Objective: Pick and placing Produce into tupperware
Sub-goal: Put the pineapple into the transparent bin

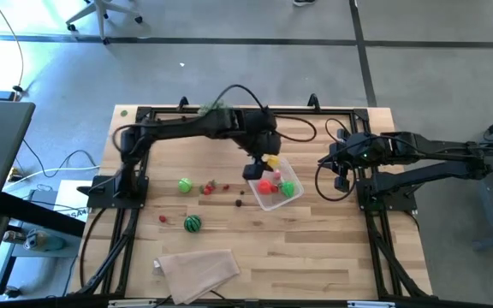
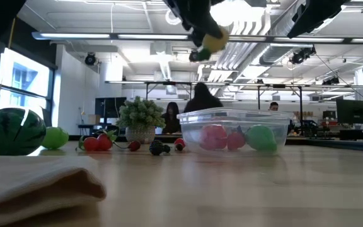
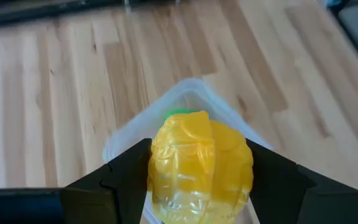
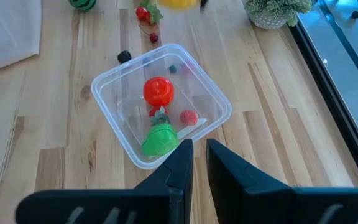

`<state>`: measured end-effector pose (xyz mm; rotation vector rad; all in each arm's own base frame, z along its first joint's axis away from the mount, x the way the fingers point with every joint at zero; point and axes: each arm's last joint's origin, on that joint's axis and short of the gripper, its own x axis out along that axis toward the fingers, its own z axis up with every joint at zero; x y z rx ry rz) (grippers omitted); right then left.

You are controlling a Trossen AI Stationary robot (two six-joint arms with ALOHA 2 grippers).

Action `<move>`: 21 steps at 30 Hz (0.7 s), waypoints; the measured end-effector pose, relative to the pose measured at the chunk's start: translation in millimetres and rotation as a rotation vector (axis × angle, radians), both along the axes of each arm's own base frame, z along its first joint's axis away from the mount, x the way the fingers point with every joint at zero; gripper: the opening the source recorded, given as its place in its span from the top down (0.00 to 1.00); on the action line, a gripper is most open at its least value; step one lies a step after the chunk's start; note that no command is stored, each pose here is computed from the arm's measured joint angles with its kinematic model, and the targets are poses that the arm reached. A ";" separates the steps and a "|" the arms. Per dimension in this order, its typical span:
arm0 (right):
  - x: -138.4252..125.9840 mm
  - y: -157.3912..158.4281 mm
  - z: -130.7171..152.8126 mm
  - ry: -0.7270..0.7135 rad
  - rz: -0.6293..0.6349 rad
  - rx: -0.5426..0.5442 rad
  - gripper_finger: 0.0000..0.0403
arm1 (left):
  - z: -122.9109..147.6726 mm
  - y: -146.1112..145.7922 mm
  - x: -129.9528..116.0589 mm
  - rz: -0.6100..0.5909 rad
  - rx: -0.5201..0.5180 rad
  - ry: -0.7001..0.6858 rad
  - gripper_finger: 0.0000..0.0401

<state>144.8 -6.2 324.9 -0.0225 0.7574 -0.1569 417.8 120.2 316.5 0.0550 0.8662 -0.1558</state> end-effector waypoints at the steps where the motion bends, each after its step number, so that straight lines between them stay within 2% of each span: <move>1: -0.1 -0.1 0.0 0.000 -0.001 0.000 0.91 | -8.2 1.4 4.3 -0.001 0.000 0.014 0.45; 10: 0.0 -0.1 0.0 0.000 -0.001 0.000 0.91 | -74.5 12.7 37.3 -0.025 0.028 0.085 0.45; 16: -0.1 -0.1 0.1 -0.001 0.000 0.000 0.91 | -103.5 16.0 44.9 -0.024 0.045 0.149 0.45; 21: 0.0 0.0 0.0 0.000 0.000 0.000 0.91 | -117.5 17.6 50.5 -0.027 0.039 0.152 0.45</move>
